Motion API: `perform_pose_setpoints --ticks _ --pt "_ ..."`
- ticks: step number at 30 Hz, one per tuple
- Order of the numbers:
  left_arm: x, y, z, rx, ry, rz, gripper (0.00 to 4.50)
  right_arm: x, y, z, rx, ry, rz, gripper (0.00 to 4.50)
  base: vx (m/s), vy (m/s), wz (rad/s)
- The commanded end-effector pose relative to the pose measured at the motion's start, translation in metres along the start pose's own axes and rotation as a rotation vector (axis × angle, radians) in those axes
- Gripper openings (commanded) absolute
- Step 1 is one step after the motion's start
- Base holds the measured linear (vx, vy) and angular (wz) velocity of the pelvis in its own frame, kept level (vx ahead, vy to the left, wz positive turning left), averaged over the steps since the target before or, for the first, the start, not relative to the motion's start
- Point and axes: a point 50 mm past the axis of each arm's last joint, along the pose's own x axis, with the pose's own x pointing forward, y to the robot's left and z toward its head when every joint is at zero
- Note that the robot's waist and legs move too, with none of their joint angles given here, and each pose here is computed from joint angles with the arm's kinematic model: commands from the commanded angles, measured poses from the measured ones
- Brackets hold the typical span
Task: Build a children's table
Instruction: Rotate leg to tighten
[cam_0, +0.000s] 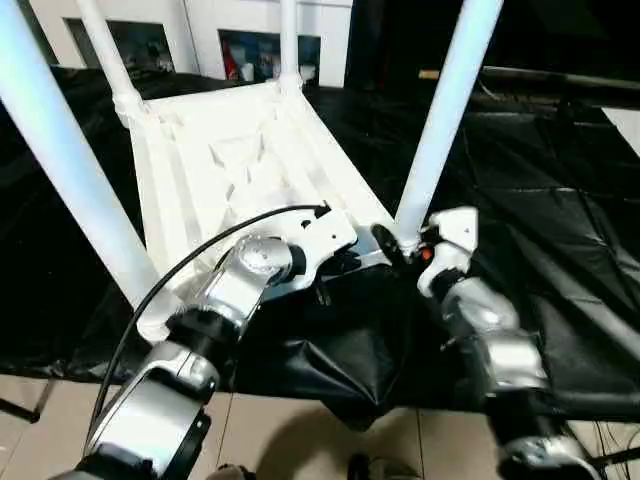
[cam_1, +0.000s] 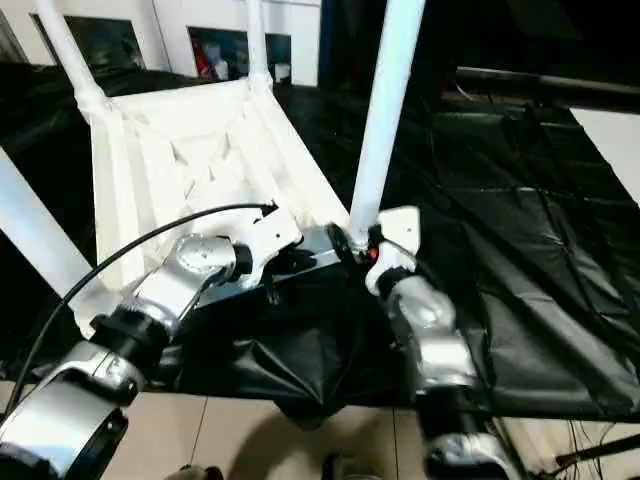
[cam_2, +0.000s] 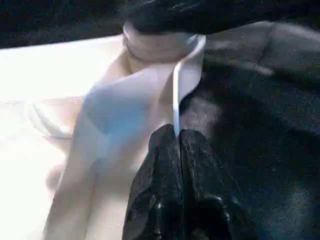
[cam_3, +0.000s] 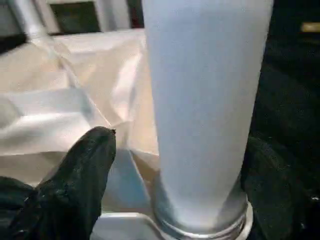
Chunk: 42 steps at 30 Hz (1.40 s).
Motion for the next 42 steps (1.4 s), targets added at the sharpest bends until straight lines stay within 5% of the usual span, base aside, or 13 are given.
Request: perform_pose_setpoints --ticks 1,8,15,19,24,28,35,42 --pt "-0.004 -0.005 0.012 0.013 -0.137 -0.039 0.0 -0.01 0.003 0.012 0.008 -0.031 0.13 3.86 0.0 0.0 0.0" --pt "-0.022 -0.013 0.025 -0.013 -0.232 -0.187 0.76 -0.04 -0.01 0.019 -0.041 0.011 0.293 3.9 0.0 0.0 0.0" --pt "-0.04 -0.015 0.026 0.002 -0.233 -0.209 1.35 -0.057 -0.006 0.023 -0.06 0.088 0.486 3.9 0.0 0.0 0.0" --pt "-0.048 -0.019 0.02 0.006 -0.19 -0.252 1.73 -0.06 -0.009 0.026 -0.092 0.107 0.505 3.9 0.0 0.0 0.0" --pt "-0.059 -0.022 0.002 0.045 -0.087 -0.237 2.05 -0.062 -0.037 0.035 -0.152 0.103 0.367 3.9 0.0 0.0 0.0" --pt "-0.072 -0.021 -0.007 0.046 -0.031 -0.248 2.05 -0.072 -0.044 0.041 -0.165 0.13 0.403 3.9 0.0 0.0 0.0" --pt "-0.093 -0.018 -0.024 0.016 0.073 -0.274 2.05 -0.098 -0.024 0.03 -0.077 0.319 0.709 3.9 0.0 0.0 0.0" --pt "-0.102 -0.022 -0.031 -0.028 0.113 -0.295 2.05 -0.077 0.01 0.023 0.004 0.237 0.785 3.9 0.0 0.0 0.0"
